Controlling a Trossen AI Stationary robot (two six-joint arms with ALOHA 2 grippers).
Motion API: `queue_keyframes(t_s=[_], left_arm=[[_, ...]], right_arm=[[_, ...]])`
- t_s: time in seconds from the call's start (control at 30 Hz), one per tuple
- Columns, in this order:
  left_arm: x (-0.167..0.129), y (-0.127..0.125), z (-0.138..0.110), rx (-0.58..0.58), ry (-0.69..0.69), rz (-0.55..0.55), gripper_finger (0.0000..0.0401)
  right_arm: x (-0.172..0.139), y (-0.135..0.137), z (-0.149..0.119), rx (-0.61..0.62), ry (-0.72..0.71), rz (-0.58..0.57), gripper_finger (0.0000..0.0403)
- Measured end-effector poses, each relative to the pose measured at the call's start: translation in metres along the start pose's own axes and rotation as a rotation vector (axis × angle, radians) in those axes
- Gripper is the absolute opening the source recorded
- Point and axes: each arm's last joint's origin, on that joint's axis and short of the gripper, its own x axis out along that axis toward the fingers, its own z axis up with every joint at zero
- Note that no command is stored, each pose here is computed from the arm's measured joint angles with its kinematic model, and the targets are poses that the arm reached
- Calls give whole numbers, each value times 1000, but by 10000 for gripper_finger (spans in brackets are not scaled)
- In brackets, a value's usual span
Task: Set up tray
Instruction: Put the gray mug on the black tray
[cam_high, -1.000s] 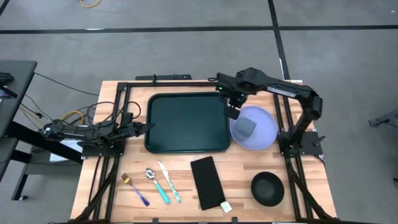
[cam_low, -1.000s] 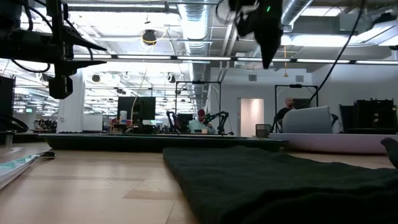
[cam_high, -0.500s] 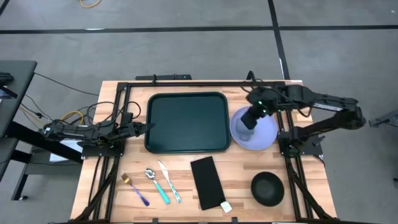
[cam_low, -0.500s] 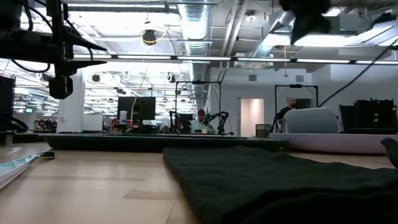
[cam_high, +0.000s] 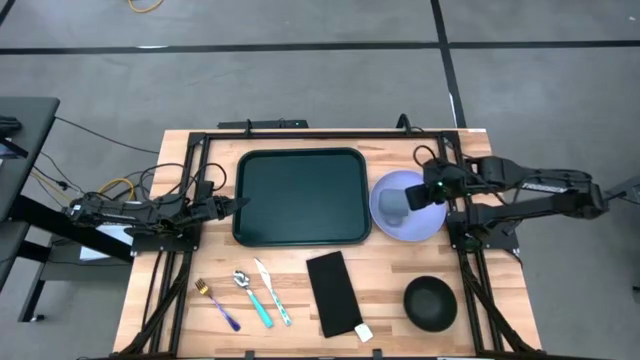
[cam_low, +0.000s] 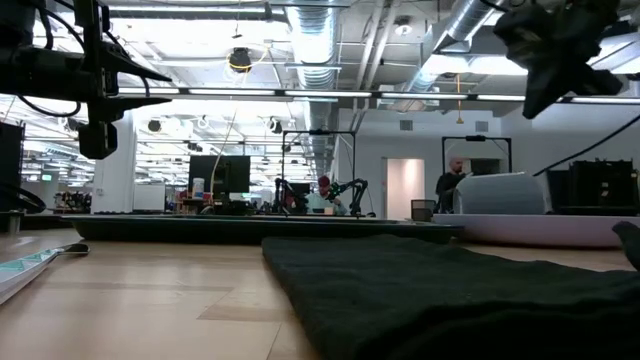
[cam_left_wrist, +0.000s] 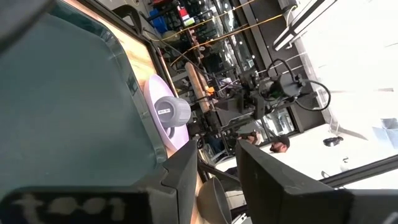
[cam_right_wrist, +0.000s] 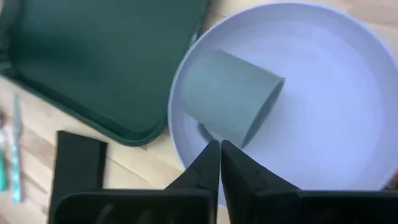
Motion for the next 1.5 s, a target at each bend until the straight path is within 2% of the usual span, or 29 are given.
queue_keyframes(t_s=[0.33,0.5,0.6,1.17,1.3,1.4,1.5], left_arm=[[0,0,0,-10,1,0,100],[0,0,0,-12,8,-3,100],[0,0,0,-13,8,-3,100],[0,0,0,-20,9,-3,100],[0,0,0,-24,9,-3,100],[0,0,0,-26,9,-3,100],[0,0,0,-26,9,-4,100]], right_arm=[[18,-31,-24,80,3,10,138],[37,-41,-32,127,-41,93,165],[47,-43,-35,150,-70,142,167],[79,-55,-35,211,-151,173,135],[83,-52,-30,201,-153,232,128],[87,-50,-26,202,-144,296,112],[92,-49,-24,209,-108,312,82]])
